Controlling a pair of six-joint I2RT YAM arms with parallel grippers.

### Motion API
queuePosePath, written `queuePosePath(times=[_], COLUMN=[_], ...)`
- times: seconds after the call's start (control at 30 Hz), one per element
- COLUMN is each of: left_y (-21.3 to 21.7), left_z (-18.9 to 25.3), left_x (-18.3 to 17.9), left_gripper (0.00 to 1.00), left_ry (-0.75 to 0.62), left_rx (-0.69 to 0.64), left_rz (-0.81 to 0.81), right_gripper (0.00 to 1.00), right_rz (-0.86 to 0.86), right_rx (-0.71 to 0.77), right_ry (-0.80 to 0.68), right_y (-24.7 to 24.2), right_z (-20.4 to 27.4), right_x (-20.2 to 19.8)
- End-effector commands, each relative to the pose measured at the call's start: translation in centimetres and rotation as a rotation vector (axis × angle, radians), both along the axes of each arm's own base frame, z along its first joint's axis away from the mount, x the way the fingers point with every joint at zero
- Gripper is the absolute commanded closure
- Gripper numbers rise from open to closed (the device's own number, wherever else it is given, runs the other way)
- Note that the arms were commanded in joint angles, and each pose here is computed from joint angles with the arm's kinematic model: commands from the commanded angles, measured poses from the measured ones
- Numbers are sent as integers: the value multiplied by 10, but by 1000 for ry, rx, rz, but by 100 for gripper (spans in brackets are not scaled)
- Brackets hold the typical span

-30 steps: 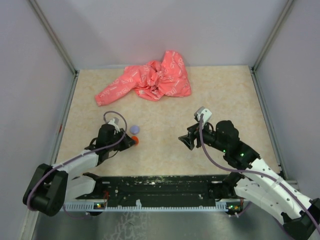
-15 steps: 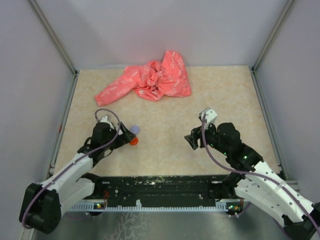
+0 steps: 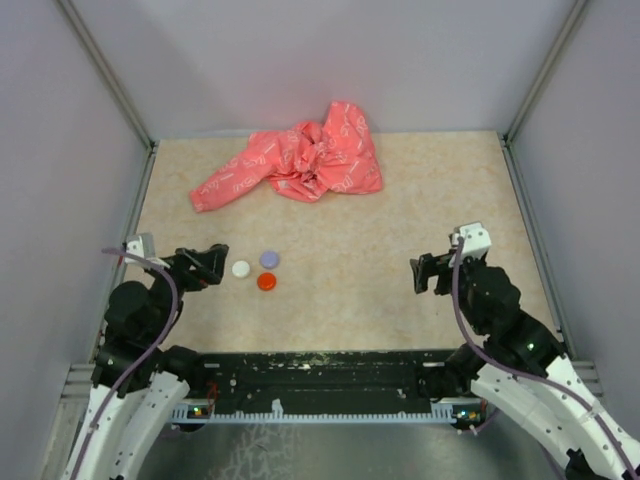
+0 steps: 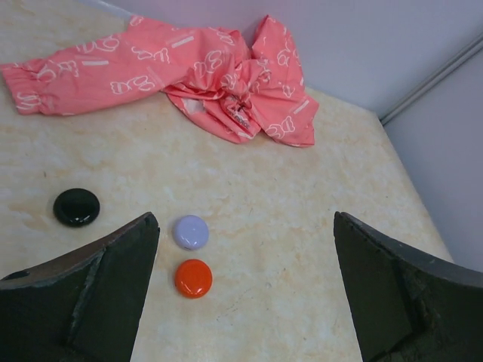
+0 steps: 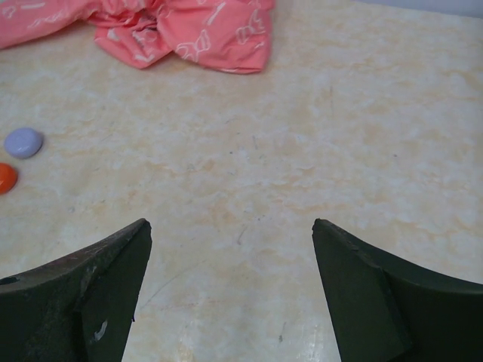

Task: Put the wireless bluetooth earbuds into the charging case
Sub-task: Reset both arms

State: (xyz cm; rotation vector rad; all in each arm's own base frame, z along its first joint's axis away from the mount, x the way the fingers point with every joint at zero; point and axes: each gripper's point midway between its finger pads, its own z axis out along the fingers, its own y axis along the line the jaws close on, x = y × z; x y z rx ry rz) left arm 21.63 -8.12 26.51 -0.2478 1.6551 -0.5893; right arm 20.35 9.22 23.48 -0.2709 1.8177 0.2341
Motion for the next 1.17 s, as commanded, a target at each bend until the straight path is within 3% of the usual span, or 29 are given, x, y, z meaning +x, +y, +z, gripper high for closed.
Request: queuePosePath(times=[0.0,0.33,1.13], left_y=[22,31,18], left_z=[11,23,6], left_x=[-17,-38,-34], left_gripper=[0,0,0], left_ry=[-81,-185,-180], left_rx=[78,92,174], left_rz=[62,58,-18], right_gripper=[13,12,11], right_rz=[-177,-286,-324], right_rx=[51,161,154], right_ry=[-107,-231,-216], right_y=[-40,-71,-74], right_z=[29,45,43], right_x=[-4,-18,-15])
